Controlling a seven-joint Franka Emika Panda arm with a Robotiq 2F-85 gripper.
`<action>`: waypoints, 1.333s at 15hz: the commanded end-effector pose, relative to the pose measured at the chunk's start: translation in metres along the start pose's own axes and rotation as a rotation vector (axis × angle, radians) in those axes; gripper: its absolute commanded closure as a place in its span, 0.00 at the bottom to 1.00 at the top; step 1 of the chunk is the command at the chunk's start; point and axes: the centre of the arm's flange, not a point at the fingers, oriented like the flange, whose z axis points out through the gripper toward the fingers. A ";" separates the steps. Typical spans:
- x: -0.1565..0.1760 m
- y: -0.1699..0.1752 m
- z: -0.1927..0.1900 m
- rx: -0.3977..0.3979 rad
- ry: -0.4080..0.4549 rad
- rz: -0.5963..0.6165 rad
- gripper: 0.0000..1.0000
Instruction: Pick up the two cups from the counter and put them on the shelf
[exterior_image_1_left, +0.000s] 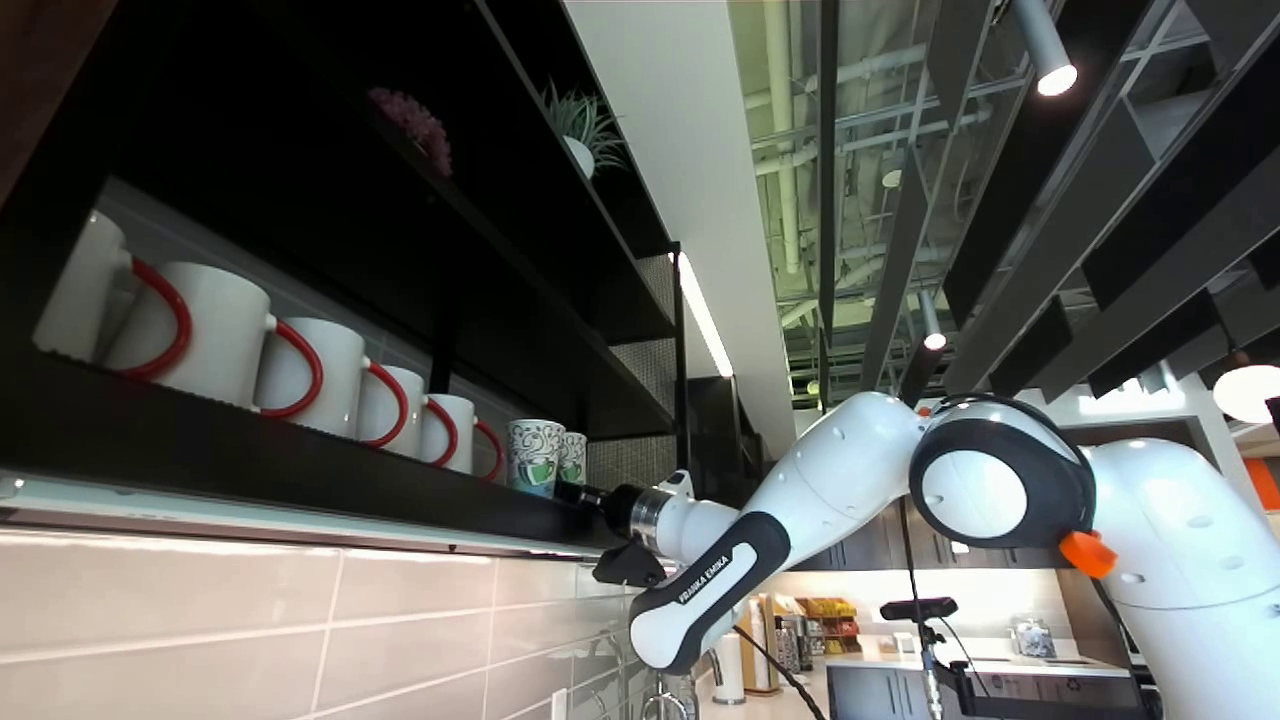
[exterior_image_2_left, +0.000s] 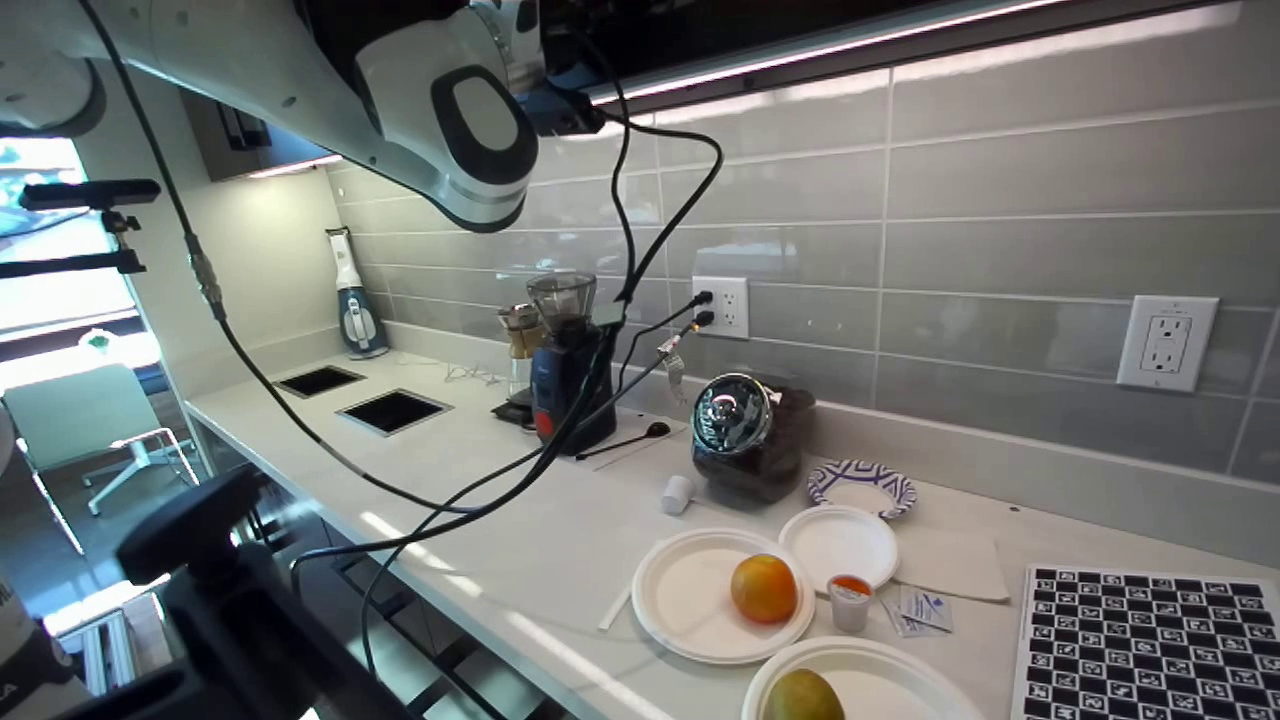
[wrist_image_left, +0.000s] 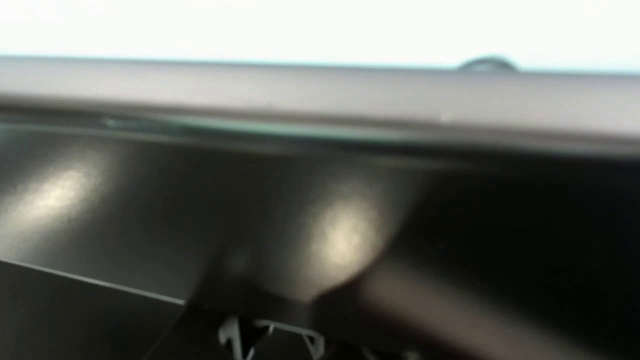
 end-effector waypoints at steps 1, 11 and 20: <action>-0.015 0.006 0.025 0.005 0.019 -0.021 0.63; -0.013 0.005 0.022 0.006 0.021 -0.025 0.00; 0.001 0.001 0.007 0.006 0.018 -0.005 0.00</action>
